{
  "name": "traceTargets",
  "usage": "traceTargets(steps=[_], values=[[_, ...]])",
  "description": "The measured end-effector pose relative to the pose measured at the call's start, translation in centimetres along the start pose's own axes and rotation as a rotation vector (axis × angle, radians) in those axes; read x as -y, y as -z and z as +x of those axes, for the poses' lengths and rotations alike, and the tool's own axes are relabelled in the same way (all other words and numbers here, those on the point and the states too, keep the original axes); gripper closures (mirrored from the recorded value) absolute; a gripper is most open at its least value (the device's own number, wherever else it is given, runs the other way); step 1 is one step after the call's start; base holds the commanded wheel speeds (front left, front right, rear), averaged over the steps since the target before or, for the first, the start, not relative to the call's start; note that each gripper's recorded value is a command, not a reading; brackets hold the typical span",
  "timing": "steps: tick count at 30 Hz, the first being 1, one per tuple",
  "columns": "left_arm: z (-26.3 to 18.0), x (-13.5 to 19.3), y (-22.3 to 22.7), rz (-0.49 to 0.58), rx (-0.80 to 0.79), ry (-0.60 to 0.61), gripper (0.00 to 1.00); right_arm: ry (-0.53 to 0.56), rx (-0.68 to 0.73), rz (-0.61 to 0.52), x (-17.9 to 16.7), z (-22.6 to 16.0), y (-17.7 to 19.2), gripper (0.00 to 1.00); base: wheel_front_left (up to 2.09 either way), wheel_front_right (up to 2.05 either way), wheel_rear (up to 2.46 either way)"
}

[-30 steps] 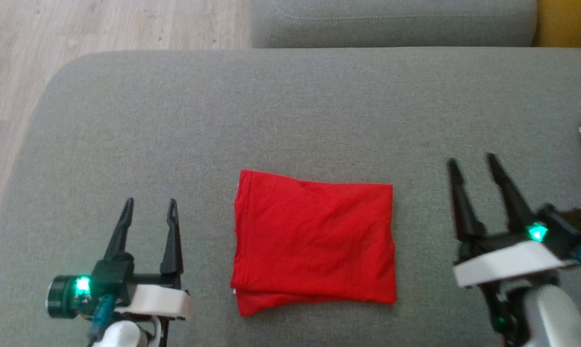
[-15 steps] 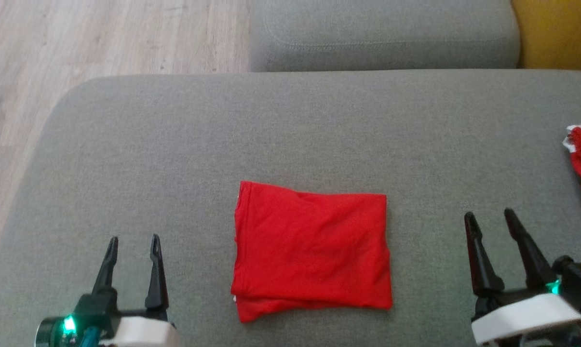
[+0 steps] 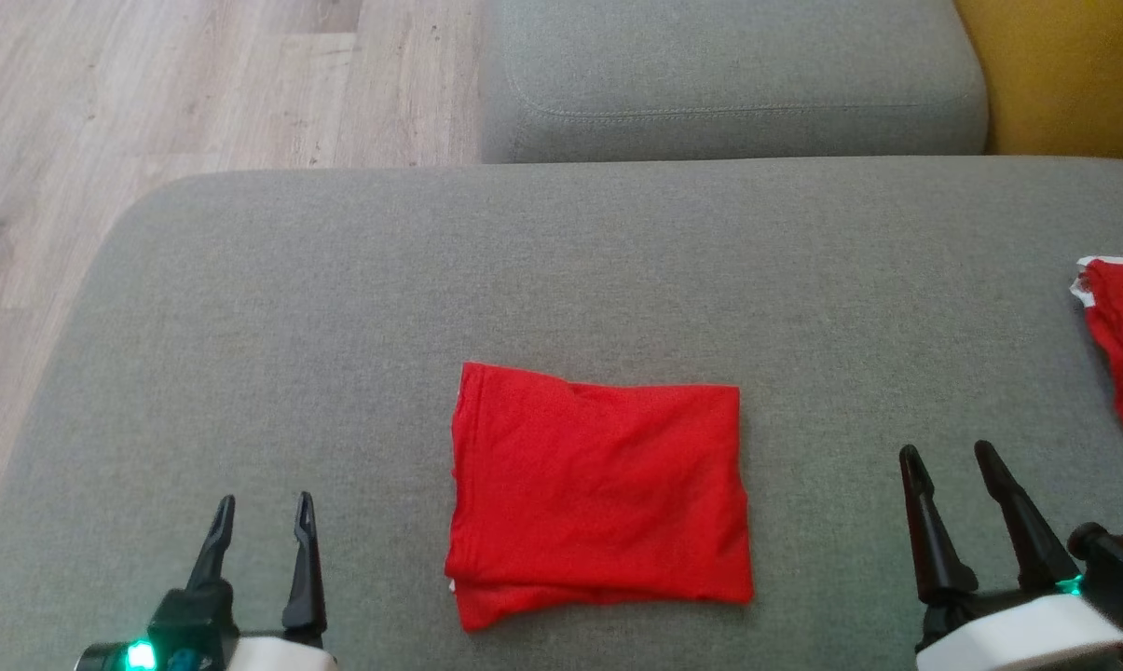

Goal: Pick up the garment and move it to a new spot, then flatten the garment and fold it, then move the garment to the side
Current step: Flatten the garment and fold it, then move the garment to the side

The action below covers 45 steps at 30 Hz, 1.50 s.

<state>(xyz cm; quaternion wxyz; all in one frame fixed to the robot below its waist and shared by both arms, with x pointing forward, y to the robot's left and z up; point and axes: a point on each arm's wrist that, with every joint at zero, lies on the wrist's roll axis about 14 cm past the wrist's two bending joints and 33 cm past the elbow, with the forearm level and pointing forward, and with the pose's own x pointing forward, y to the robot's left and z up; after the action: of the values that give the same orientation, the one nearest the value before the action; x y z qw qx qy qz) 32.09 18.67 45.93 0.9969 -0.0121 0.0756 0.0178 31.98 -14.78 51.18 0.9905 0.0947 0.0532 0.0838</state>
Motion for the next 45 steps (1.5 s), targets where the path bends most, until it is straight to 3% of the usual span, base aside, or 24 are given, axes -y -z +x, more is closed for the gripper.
traceTargets(steps=[27,34,45], values=[[0.3,0.5,0.7,0.042,-0.042,0.026,0.0,-0.01,-0.075,-0.011,-0.2,0.8,1.4,0.0,0.0,0.0,0.0],[2.8,1.1,-1.9,0.041,0.049,0.032,0.0,-0.087,-0.209,-0.025,-2.3,3.7,4.7,0.0,0.0,0.0,0.0],[3.9,-0.4,-2.4,0.015,0.082,-0.047,0.0,-0.205,-0.591,0.033,-5.6,6.1,15.8,0.0,0.0,0.0,0.0]])
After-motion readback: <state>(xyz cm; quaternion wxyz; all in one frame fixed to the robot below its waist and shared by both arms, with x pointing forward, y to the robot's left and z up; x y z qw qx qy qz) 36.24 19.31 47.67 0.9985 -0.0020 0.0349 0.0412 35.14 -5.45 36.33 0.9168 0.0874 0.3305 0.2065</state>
